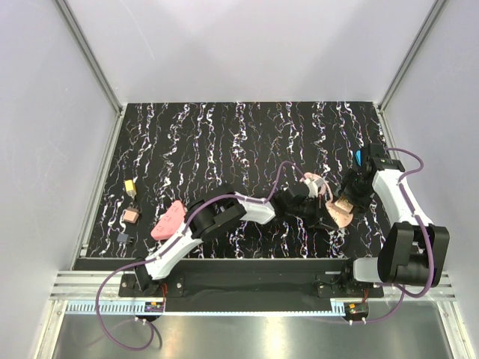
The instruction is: Pull the plug off the socket
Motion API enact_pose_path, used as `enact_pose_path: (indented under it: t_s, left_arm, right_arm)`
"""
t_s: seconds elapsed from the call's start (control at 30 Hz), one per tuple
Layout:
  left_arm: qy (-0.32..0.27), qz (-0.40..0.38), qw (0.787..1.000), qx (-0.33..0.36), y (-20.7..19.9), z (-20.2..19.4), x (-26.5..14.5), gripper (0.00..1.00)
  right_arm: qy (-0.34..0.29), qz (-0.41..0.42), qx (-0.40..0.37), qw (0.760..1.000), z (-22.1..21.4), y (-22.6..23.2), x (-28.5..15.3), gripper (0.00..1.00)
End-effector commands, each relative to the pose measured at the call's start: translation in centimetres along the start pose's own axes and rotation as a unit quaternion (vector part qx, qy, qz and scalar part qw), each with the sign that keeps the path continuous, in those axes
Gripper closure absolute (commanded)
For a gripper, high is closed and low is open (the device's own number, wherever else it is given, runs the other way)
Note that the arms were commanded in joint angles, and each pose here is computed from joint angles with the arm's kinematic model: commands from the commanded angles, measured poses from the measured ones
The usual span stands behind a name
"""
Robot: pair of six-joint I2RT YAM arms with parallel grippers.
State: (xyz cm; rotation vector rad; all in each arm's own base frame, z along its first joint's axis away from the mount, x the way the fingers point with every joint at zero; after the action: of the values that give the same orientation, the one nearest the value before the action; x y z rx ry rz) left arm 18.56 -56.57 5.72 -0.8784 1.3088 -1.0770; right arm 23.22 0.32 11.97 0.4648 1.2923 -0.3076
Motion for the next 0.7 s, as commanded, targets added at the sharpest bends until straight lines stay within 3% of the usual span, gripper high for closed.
enact_pose_path:
  t_s: [0.0, 0.4, 0.67]
  left_arm:
    - [-0.048, 0.034, 0.998, 0.024, 2.4, 1.4, -0.8, 1.00]
    - [-0.079, -0.008, 0.994, 0.074, -0.2, 2.4, -0.9, 0.97]
    - [-0.081, 0.024, 0.995, 0.061, 0.7, 3.4, 0.1, 0.97]
  right_arm:
    - [0.020, 0.016, 0.000, 1.000, -0.6, 0.7, -0.2, 1.00]
    - [0.041, 0.015, -0.002, 0.999, -0.9, 0.7, 0.6, 1.00]
    - [0.042, 0.017, -0.003, 0.999, -0.9, 0.8, 0.7, 1.00]
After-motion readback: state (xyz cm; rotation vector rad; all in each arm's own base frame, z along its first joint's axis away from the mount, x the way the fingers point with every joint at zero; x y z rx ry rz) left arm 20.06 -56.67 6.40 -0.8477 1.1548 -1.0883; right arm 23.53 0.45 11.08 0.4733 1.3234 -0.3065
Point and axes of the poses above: each gripper's point midway between its finger pads, its own x axis out along the fingers, its own y axis along the line the jaws close on, z = x × y, the point moved 3 cm from there along -x, back along the fingers, and after that the axes turned 2 degrees about -x, right-handed, at the moved point
